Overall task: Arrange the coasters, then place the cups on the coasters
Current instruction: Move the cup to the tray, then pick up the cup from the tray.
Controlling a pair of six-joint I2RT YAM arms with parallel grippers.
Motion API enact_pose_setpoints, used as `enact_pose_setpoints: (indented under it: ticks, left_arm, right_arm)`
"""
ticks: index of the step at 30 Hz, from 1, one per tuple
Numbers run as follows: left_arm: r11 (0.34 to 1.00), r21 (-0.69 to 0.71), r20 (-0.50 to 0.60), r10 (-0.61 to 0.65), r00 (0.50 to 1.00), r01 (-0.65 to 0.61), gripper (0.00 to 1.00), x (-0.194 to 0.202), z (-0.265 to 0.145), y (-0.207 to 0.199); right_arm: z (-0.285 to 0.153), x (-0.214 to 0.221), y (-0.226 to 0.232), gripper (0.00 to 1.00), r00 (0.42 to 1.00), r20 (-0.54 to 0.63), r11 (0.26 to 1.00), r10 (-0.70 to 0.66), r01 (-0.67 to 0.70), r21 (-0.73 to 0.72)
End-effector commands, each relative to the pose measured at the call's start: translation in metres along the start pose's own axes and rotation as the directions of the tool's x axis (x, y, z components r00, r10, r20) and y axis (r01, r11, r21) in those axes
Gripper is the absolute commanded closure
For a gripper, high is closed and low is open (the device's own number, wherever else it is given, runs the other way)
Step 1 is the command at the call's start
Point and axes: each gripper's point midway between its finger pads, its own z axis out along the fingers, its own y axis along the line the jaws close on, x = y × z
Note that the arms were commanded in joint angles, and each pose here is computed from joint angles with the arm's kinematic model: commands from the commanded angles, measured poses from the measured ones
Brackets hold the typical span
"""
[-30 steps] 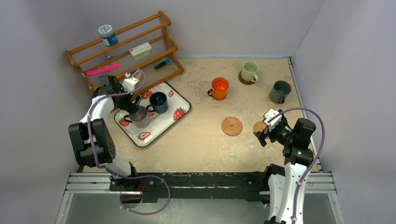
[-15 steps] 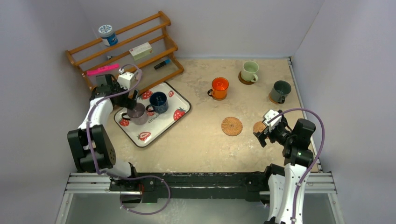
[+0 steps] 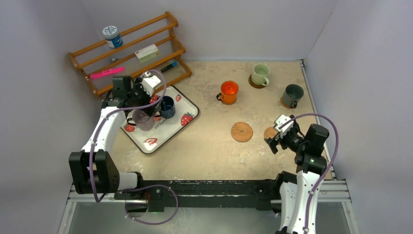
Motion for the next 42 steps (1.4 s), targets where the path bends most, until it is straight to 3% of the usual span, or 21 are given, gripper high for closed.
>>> enact_pose_setpoints:
  ticks: [1, 15, 28, 39, 42]
  left_arm:
    - [0.994, 0.089, -0.018, 0.061, 0.998, -0.059, 0.01, 0.003, 0.013, -0.013]
    - [0.977, 0.201, -0.181, 0.109, 0.977, -0.072, 0.10, 0.043, 0.046, -0.039]
    - [0.973, 0.229, -0.235, 0.088, 0.968, -0.033, 0.17, 0.061, 0.070, -0.050]
    - [0.960, 0.280, -0.222, 0.082, 0.972, -0.017, 0.42, 0.054, 0.078, -0.068]
    - [0.957, 0.291, -0.226, 0.083, 0.971, -0.014, 0.54, 0.054, 0.081, -0.072]
  right_arm:
    - [0.000, -0.002, 0.004, 0.01, 1.000, 0.015, 1.000, -0.008, 0.008, -0.015]
    - [0.000, -0.002, 0.005, 0.01, 1.000, 0.016, 1.000, -0.011, 0.011, -0.019]
    - [0.000, -0.001, 0.005, 0.01, 1.000, 0.015, 1.000, -0.011, 0.011, -0.020]
    - [0.000, -0.001, 0.006, 0.01, 1.000, 0.016, 1.000, -0.013, 0.013, -0.020]
    - [0.000, -0.001, 0.006, 0.01, 1.000, 0.017, 1.000, -0.016, 0.016, -0.020]
